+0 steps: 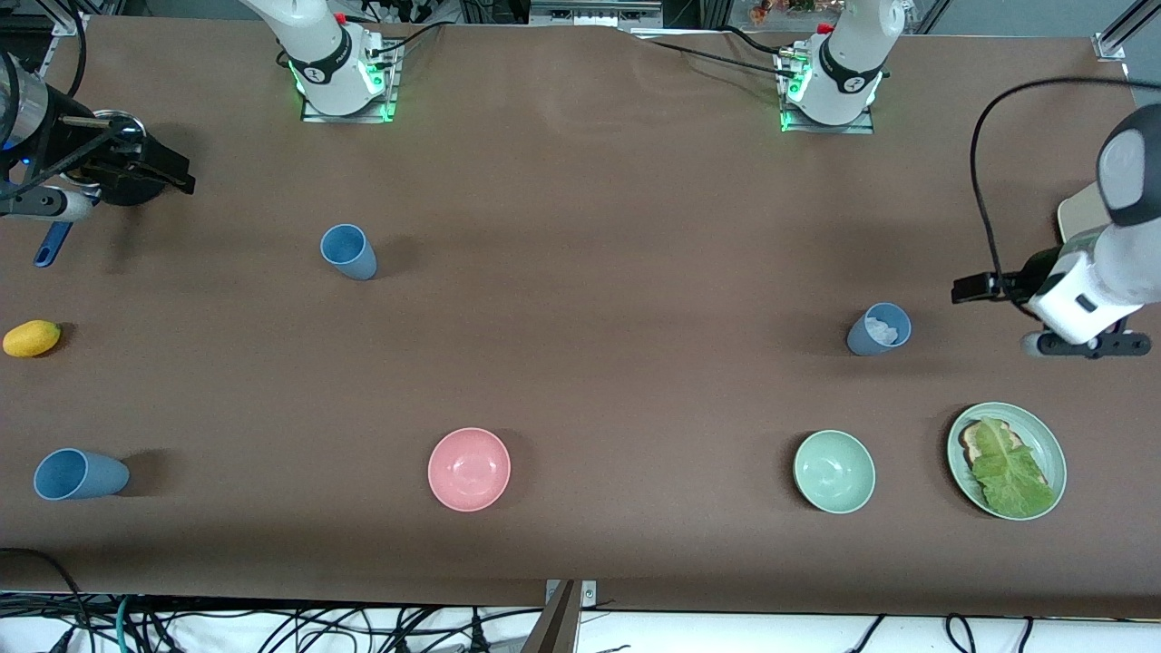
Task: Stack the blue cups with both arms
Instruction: 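Lower the left gripper onto the blue cup with tissue and grasp it, then carry the tissue cup to mid-table while the right gripper reaches out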
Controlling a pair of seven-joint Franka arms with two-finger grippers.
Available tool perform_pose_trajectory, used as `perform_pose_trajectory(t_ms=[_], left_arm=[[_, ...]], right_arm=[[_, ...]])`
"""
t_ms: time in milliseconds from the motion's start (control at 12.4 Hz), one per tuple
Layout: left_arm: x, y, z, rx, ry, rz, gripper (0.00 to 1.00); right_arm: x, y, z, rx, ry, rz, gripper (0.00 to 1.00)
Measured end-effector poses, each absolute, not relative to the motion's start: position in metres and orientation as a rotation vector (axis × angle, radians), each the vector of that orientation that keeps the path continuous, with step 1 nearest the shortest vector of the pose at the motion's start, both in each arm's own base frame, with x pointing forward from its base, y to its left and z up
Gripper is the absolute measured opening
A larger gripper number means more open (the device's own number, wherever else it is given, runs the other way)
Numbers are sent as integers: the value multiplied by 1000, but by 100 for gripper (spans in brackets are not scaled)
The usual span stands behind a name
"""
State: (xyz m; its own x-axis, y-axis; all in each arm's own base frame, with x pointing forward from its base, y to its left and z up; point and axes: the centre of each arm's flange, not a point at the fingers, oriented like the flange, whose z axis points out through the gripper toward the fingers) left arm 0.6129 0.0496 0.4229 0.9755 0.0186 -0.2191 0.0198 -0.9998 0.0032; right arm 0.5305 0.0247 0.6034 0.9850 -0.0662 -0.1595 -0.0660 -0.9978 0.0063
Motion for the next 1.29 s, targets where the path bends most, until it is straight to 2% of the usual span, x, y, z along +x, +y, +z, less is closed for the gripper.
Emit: perform_pose_trajectory(t_ms=[241,402,644,724,966,1207,1287], left_arm=[[626,51,351,3116,-5,-353,100],[619,46,310,3107,-54,-401,100],[608,45,284,3106,-140,-402,95],[604,48,276,3106,-163,-390,85],[587,57,245,3095,-171,-398,46],[584,56,240,3090,-177,-405,10],[586,50,246,3090,-194,-396,3]], right_arm=[[531,25,603,3129,-104,-252,100],[531,25,603,3129,-104,-253,100],[531,25,603,3129,-104,-253,100],[531,25,603,3129,-104,-253,100],[531,25,603,3129,-104,-252,100],[532,25,604,3131,-105,-236,100],[532,25,604,3132,-105,-229,100]])
